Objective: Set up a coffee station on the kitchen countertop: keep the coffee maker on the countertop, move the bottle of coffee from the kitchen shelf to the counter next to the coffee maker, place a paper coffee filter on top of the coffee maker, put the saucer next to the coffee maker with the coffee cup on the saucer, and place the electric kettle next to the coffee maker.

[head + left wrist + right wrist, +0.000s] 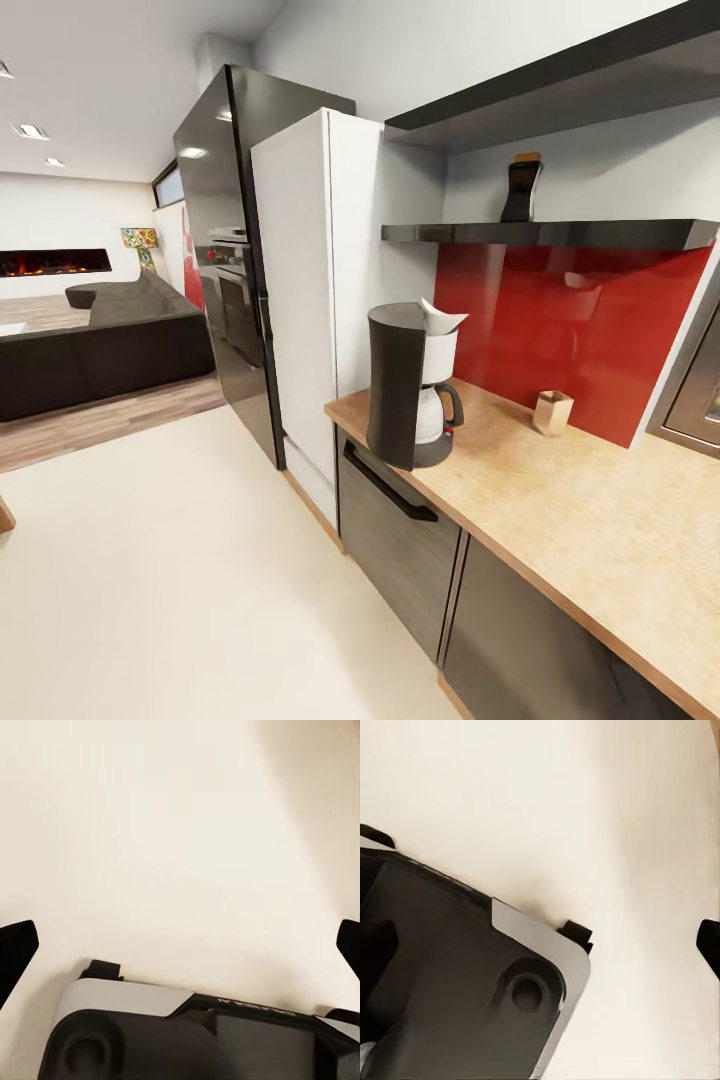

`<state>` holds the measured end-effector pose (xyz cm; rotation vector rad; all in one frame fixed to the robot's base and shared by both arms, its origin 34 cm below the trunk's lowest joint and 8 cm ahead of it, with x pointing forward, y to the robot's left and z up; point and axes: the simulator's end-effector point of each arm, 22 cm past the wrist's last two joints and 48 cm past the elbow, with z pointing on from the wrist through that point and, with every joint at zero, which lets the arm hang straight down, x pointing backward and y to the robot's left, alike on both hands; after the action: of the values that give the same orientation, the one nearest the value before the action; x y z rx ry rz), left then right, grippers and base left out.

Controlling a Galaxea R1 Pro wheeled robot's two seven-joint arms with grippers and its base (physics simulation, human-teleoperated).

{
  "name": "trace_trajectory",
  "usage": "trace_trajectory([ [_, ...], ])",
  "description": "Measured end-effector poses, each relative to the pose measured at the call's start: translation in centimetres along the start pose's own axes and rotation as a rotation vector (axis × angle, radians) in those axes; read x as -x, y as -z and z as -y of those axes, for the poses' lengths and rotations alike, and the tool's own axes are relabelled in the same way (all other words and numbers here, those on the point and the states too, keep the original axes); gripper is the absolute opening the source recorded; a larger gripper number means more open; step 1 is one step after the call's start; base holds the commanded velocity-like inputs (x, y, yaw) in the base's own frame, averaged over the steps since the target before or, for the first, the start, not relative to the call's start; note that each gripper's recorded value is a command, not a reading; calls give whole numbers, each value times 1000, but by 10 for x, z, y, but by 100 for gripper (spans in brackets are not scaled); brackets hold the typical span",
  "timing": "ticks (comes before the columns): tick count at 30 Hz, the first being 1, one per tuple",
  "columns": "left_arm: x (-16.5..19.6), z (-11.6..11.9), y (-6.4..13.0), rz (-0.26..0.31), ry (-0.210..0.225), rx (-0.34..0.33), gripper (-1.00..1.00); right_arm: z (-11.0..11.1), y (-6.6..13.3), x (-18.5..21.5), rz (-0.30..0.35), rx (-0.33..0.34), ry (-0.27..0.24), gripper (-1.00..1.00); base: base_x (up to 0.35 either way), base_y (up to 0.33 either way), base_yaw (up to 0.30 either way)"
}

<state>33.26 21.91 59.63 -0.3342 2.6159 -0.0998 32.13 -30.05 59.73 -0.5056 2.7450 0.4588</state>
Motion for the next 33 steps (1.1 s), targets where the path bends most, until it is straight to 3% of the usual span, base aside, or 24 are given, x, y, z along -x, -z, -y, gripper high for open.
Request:
trace_trajectory([
  [4, 0, 0, 0, -1, -1, -1, 100, 15, 2, 3, 94, -97, -90, 100, 0, 0, 0],
  [7, 0, 0, 0, 0, 0, 0, 100, 18, 3, 3, 113, -118, -114, 100, 0, 0, -55],
  [33, -1, 0, 0, -2, 0, 1, 100, 8, 4, -25, 86, -118, -142, 100, 0, 66, -120],
])
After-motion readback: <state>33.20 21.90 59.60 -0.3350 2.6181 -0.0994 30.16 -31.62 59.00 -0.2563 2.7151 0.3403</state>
